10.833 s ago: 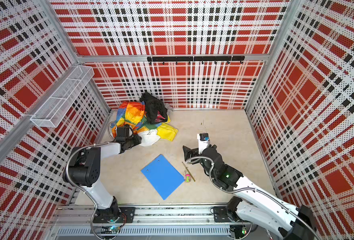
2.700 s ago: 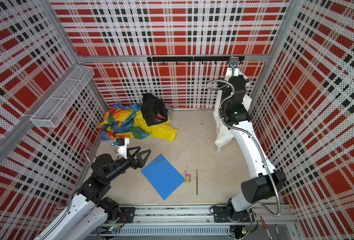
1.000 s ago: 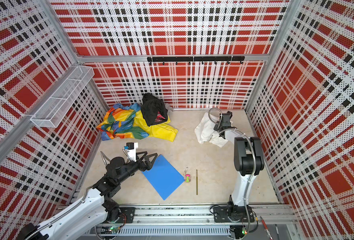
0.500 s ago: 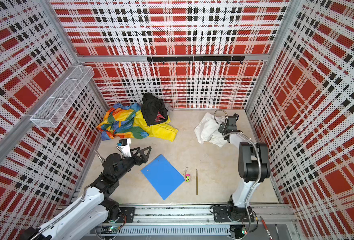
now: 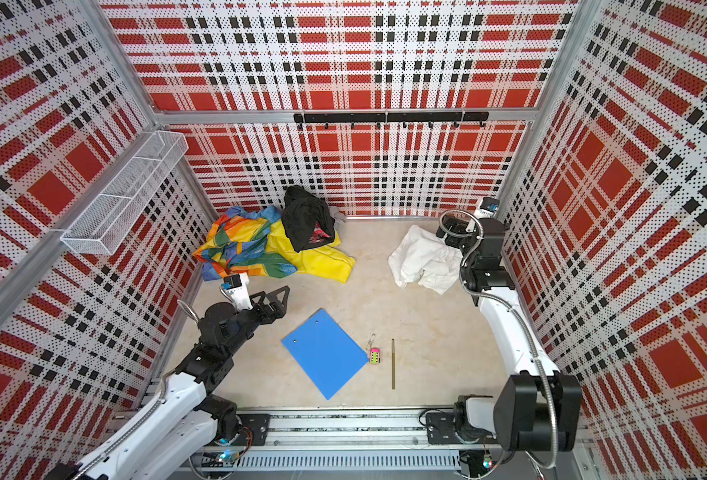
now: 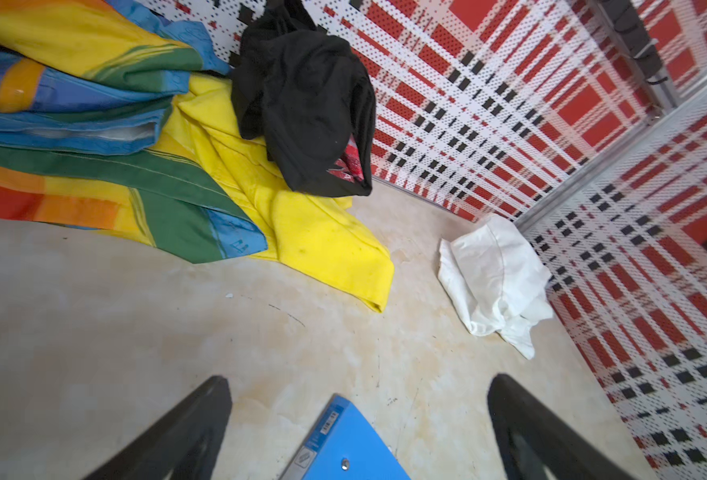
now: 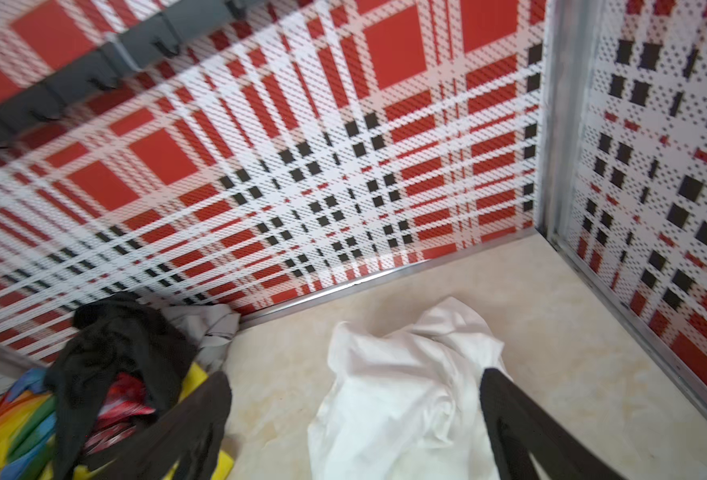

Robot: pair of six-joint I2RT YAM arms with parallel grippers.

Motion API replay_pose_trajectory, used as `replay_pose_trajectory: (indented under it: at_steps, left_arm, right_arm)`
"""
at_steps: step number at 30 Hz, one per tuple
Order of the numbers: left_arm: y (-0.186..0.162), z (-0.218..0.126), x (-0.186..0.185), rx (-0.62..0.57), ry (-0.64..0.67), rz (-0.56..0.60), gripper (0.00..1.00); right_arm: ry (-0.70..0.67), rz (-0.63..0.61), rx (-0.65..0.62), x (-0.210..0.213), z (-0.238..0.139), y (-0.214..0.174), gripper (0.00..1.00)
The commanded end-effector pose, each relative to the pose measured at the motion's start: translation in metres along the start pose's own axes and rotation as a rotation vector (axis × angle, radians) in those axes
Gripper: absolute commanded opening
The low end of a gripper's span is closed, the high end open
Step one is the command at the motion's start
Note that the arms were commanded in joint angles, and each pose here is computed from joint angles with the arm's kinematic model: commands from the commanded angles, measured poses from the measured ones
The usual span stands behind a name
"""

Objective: Pick out a specific cloth from the pile

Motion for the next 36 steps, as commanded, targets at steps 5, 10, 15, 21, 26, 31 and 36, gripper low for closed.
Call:
replay_pose_trajectory:
  at_steps: [5,10,15,21,26,31,36]
  left_arm:
    - [0.038,-0.002,0.049,-0.127,0.262,0.090,0.99]
    - [0.056,-0.006,0.086,-0.191,0.393,0.109,0.99]
    - [0.054,0.006,0.104,-0.235,0.407,0.264,0.99]
    - [0.039,0.026,0.117,-0.252,0.396,0.429,0.99]
    - [0.037,0.043,0.116,-0.268,0.362,0.508,0.99]
    - [0.041,0.061,0.116,-0.248,0.339,0.496,0.99]
    - [0.028,0.065,0.114,-0.265,0.265,0.499,0.99]
  right_arm:
    - [0.026,-0.021,-0.032,0.003,-0.048,-0.025,1.00]
    - [-0.120,-0.041,-0.015,-0.025,-0.071,-0.060,1.00]
    - [-0.252,-0.108,-0.013,-0.053,-0.079,-0.093,1.00]
    - [-0.311,-0.143,0.026,-0.069,-0.069,-0.128,1.00]
    - [-0.335,-0.192,0.088,-0.076,-0.057,-0.146,1.00]
    - [-0.331,-0.214,0.069,-0.079,-0.044,-0.157,1.00]
    - [-0.326,-0.229,0.028,-0.081,-0.033,-0.160,1.00]
Point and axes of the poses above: each gripper's point midway between its finger pads, its own z axis out along the fingers, its own x axis along the line the jaws close on, y = z × x, the point moved 1 cm from there along -z, back along the fingers, and after that the axes turned 9 degrees about -z, right-handed, at the moved point
